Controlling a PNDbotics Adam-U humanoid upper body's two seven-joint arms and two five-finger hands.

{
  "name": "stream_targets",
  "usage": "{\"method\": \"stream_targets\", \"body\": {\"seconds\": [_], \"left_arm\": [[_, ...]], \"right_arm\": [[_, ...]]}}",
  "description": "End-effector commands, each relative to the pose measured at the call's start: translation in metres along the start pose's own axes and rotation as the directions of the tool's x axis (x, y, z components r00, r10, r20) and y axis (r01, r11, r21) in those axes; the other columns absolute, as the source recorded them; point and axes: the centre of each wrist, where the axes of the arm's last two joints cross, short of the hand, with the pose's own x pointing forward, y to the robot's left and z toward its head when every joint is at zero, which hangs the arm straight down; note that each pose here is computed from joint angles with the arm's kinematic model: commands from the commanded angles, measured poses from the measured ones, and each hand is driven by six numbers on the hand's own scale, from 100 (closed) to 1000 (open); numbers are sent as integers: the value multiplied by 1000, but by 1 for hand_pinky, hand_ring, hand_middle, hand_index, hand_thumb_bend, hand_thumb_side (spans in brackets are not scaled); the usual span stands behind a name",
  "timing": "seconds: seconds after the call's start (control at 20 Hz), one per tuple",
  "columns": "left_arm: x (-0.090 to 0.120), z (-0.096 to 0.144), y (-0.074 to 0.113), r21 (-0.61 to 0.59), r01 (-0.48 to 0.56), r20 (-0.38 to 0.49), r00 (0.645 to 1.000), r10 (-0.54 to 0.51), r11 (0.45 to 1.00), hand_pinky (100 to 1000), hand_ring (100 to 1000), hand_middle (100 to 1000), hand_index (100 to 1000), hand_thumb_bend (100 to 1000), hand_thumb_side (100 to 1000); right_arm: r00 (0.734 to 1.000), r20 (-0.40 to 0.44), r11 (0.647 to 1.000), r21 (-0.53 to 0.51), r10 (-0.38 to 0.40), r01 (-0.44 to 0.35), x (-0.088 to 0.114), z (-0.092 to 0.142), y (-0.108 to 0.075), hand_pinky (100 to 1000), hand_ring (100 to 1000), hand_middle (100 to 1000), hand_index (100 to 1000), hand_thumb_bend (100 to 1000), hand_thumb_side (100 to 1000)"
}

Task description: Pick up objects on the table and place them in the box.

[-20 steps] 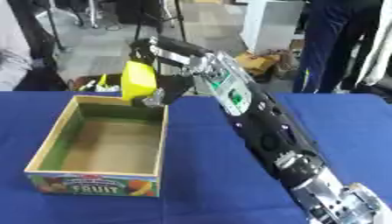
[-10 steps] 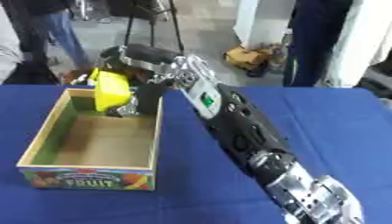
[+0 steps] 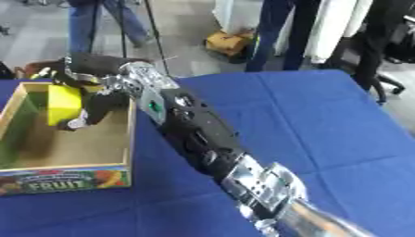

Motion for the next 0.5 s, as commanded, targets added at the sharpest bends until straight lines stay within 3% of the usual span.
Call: {"method": "stream_targets", "body": {"seconds": [0.05,0.35,0.5], "left_arm": [[8,-3,3,-2,5,30,1000,-5,1000,350,422,470,625,154,670],[9,-3,2,-4,1,32,999,-1,1000,351,422,470,624,153,666],[9,-4,2,-4,-1,32,999,1,1000,351,422,468,624,155,666]], "right_arm": [[998,-27,998,-10,56,-56,-4,-2,-3,655,940,306,469,100,525],[994,-19,994,15,105,-105,-2,-6,9,647,942,329,484,100,547],[990,0,988,63,140,-139,-1,-7,13,668,1000,482,586,100,534]]}}
